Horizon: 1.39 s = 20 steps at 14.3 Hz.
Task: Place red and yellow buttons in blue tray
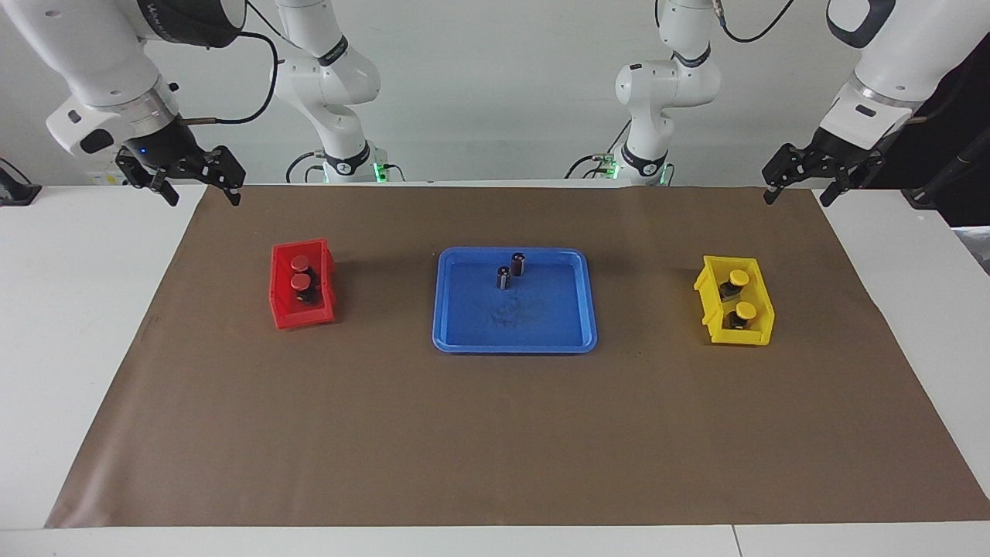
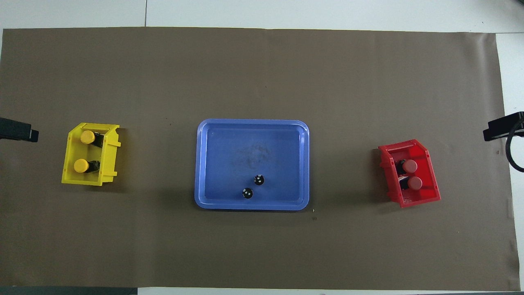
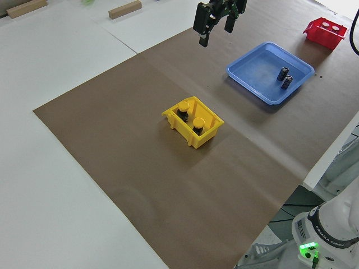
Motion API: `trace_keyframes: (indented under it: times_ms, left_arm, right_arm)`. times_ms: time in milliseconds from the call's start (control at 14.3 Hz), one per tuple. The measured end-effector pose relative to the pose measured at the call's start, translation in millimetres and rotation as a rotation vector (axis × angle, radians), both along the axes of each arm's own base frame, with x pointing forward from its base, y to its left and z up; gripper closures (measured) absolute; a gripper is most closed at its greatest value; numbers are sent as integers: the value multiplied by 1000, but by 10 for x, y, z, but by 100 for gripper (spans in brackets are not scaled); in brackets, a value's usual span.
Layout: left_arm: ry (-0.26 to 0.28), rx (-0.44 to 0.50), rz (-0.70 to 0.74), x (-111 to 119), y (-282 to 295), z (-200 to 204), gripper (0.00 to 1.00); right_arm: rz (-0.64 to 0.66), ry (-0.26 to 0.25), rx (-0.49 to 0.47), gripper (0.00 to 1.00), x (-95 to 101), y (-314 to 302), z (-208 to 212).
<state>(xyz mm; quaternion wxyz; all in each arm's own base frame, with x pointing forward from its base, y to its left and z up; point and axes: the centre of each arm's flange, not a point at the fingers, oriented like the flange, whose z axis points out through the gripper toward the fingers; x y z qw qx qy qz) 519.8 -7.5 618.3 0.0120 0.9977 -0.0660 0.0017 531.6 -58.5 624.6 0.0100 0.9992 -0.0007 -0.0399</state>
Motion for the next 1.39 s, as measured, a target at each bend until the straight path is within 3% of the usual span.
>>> trace_keyframes:
  times_ms: [1115,1394]
  left_arm:
    - [10,-2,18,-100,57,-94,0]
    - [25,-3,20,-182,60,-213,0]
  right_arm:
    - [7,-9,5,0,20,40,-21]
    - [27,-36,30,0,69,90,-99]
